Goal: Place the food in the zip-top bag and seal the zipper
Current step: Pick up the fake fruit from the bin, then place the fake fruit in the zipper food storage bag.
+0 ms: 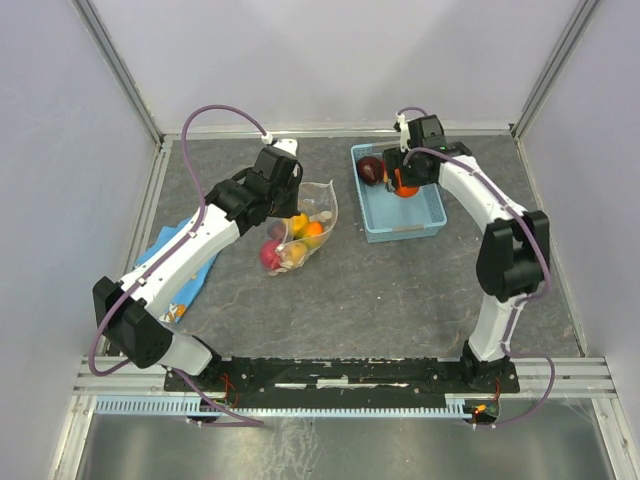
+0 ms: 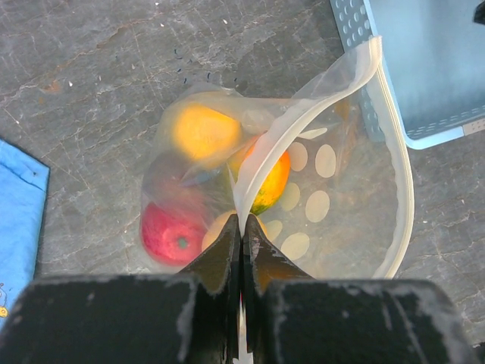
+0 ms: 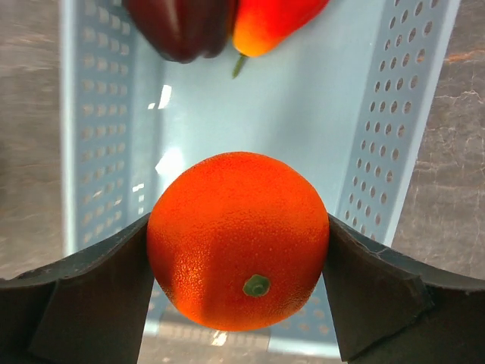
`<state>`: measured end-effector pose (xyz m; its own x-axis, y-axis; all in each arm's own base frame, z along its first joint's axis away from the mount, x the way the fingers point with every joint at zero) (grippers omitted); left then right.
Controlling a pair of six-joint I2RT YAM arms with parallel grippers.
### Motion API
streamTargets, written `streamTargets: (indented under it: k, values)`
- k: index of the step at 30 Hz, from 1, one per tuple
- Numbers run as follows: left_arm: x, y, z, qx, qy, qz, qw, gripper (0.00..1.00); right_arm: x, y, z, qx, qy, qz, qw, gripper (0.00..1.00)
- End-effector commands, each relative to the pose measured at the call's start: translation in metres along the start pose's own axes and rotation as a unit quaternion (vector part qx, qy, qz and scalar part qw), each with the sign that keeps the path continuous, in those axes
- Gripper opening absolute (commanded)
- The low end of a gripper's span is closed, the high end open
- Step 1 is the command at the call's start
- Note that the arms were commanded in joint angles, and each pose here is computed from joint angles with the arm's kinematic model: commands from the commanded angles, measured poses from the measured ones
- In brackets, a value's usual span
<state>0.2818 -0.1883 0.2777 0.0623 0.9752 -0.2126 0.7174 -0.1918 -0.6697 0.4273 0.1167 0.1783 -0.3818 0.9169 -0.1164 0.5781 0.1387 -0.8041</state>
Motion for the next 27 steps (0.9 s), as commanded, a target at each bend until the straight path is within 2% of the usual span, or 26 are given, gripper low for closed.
streamTargets:
  k: [1, 7, 14, 19, 27]
  values:
    - [-0.01, -0.01, -0.017, -0.023, 0.012, 0.037, 0.999, 0.03, 0.02, -0.06, -0.022, -0.085, 0.039, -0.045, 0.995, 0.67]
    - [-0.011, -0.014, -0.017, -0.024, 0.011, 0.05, 0.998, 0.03, 0.06, -0.123, -0.03, -0.167, 0.024, -0.107, 0.98, 0.67]
    - [-0.013, -0.017, -0.013, -0.022, -0.004, 0.066, 0.998, 0.03, 0.128, -0.172, -0.032, -0.263, 0.015, -0.211, 0.941, 0.67]
    - [-0.013, -0.021, -0.011, -0.021, -0.011, 0.076, 0.997, 0.03, 0.157, -0.179, -0.031, -0.31, 0.028, -0.266, 0.912, 0.67]
    - [-0.015, -0.028, -0.008, -0.017, -0.019, 0.097, 0.995, 0.03, 0.192, -0.161, -0.027, -0.316, 0.006, -0.311, 0.896, 0.69]
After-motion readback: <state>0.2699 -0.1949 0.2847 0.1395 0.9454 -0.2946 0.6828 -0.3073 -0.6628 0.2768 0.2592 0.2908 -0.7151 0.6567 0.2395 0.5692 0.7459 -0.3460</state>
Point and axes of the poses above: each gripper's point midway between its finger pads, its own y axis out along the fingers, its own x axis along the line the jaws close on, z = x × y, the point moved 7 cm from there along -y, back along the fingers, and after that the axes turned 10 degrees about -y, right-handed, at the moved point
